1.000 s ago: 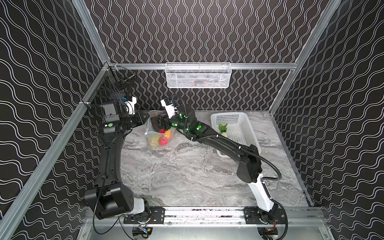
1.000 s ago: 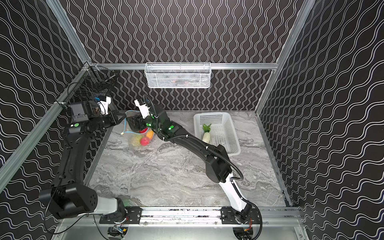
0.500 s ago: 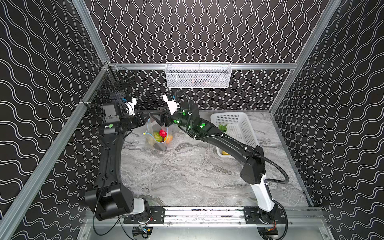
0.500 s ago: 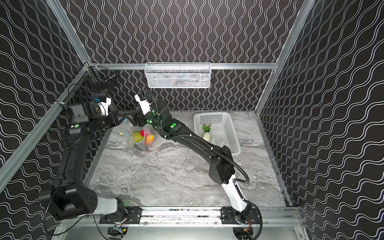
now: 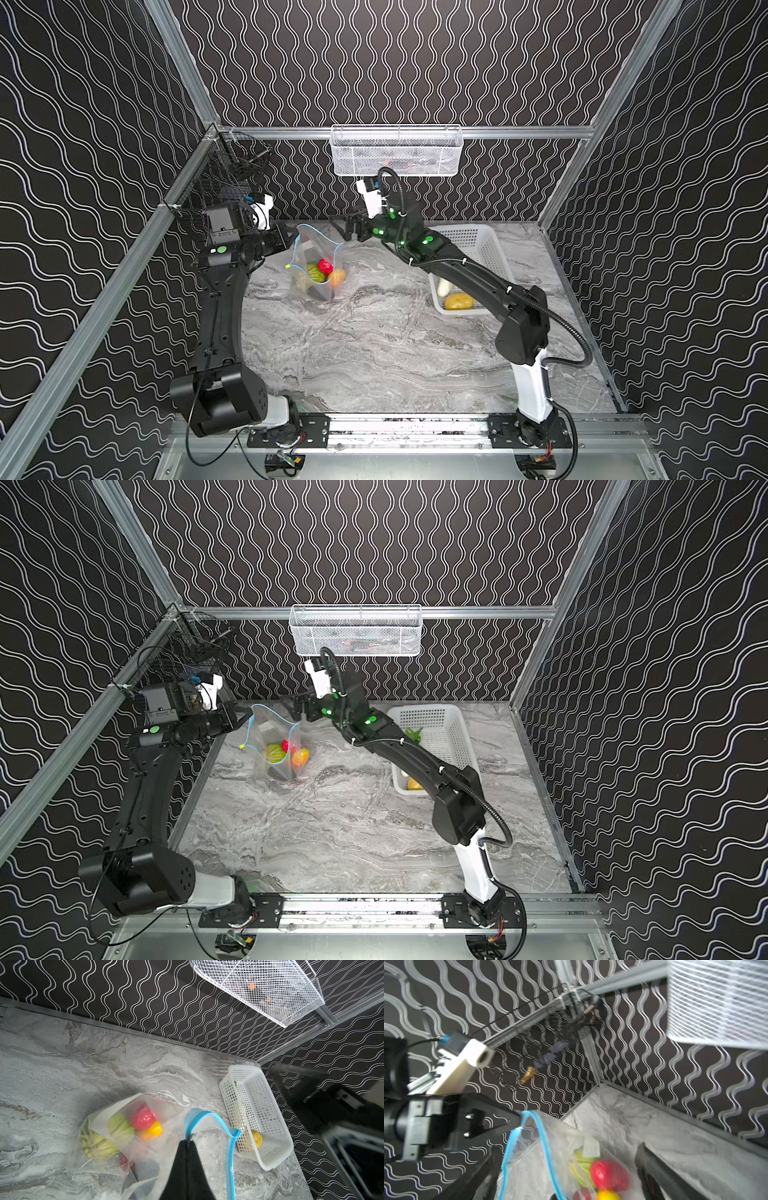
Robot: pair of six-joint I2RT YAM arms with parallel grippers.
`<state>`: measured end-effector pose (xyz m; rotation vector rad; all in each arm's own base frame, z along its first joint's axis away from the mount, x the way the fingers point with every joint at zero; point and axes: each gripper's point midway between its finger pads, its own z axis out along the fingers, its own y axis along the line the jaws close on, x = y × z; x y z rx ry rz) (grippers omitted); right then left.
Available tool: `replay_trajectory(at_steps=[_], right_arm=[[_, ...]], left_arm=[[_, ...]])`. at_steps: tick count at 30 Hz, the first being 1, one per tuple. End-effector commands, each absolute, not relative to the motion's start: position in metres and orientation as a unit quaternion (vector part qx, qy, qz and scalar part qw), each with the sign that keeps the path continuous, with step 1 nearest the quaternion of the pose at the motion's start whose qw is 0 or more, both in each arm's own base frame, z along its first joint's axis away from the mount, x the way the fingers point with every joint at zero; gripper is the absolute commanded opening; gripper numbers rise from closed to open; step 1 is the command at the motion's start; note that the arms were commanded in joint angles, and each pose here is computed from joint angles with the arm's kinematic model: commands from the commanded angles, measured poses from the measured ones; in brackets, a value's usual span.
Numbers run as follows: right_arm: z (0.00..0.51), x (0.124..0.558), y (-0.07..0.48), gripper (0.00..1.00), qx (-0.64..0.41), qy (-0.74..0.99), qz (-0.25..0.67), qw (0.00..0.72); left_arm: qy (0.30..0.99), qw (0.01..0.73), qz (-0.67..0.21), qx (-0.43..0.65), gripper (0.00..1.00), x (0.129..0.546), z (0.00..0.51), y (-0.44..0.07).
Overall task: Place the food in the zip-top bag and seal the zipper
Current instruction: 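Raise the right gripper out of the bag and move it over the basket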
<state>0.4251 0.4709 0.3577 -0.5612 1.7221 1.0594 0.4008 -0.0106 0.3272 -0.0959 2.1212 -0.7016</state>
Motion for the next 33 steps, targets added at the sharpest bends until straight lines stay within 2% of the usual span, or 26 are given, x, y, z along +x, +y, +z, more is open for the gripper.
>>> replay_trajectory(at_steps=[1,12,33], right_arm=[[0.359,0.426,0.459,0.99,-0.205,0.717,0.46,0.481],[0.313,0.463,0.412,0.99,-0.154,0.788,0.381,0.458],[0.266,0.487,0.299,0.99,-0.052,0.874,0.226,0.427]], left_arm=[[0.846,0.448,-0.287,-0.032,0.0,0.401,0.335,-0.012],[0.845,0.447,-0.292,-0.024,0.0,0.398,0.333,-0.015],[0.85,0.445,-0.28,-0.028,0.0,0.396,0.326,-0.012]])
